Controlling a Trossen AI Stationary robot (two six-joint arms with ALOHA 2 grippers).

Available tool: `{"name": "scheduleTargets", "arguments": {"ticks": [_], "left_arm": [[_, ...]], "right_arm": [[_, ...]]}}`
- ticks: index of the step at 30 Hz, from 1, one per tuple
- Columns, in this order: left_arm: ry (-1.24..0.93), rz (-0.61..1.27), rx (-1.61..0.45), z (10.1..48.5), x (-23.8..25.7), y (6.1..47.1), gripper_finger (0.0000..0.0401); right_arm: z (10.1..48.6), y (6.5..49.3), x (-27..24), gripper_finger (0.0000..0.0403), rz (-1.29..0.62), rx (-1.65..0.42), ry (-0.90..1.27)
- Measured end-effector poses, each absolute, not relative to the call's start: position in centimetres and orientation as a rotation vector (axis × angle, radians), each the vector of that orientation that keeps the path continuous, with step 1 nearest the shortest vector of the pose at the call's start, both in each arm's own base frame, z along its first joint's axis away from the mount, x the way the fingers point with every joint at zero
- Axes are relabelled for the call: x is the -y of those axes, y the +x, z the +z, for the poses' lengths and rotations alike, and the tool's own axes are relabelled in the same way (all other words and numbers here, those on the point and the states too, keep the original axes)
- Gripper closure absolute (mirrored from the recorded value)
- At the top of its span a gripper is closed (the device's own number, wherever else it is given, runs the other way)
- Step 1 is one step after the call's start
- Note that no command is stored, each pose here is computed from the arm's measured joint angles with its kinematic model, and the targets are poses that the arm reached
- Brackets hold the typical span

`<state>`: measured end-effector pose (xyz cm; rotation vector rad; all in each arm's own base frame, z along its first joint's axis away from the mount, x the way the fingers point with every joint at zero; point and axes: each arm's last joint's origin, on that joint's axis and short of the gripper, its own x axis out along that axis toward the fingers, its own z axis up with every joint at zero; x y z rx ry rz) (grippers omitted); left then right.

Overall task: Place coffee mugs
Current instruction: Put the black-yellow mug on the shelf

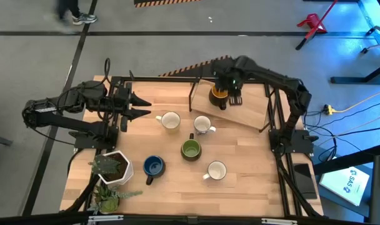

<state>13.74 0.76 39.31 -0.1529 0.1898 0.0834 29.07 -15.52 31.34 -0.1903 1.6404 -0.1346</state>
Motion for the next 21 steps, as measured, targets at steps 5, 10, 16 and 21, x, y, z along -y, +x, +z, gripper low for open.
{"name": "scheduleTargets", "arguments": {"ticks": [5, 10, 16, 21], "left_arm": [[-0.153, 0.083, -0.195, 39.3, -0.8, 13.7, 0.0258], [-0.152, 0.083, -0.195, 39.3, -0.8, 13.7, 0.0258], [-0.151, 0.083, -0.195, 39.3, -0.8, 13.7, 0.0258], [-0.151, 0.083, -0.195, 39.3, -0.8, 13.7, 0.0258]], "right_arm": [[29.6, 28.4, 12.9, 0.0341, -0.146, -1.611, -0.222], [26.7, 27.9, 12.7, 0.0395, -0.205, -1.512, -0.217], [24.5, 28.1, 13.5, 0.039, -0.217, -1.464, -0.214], [24.5, 28.3, 14.7, 0.04, -0.246, -1.424, -0.277]]}}
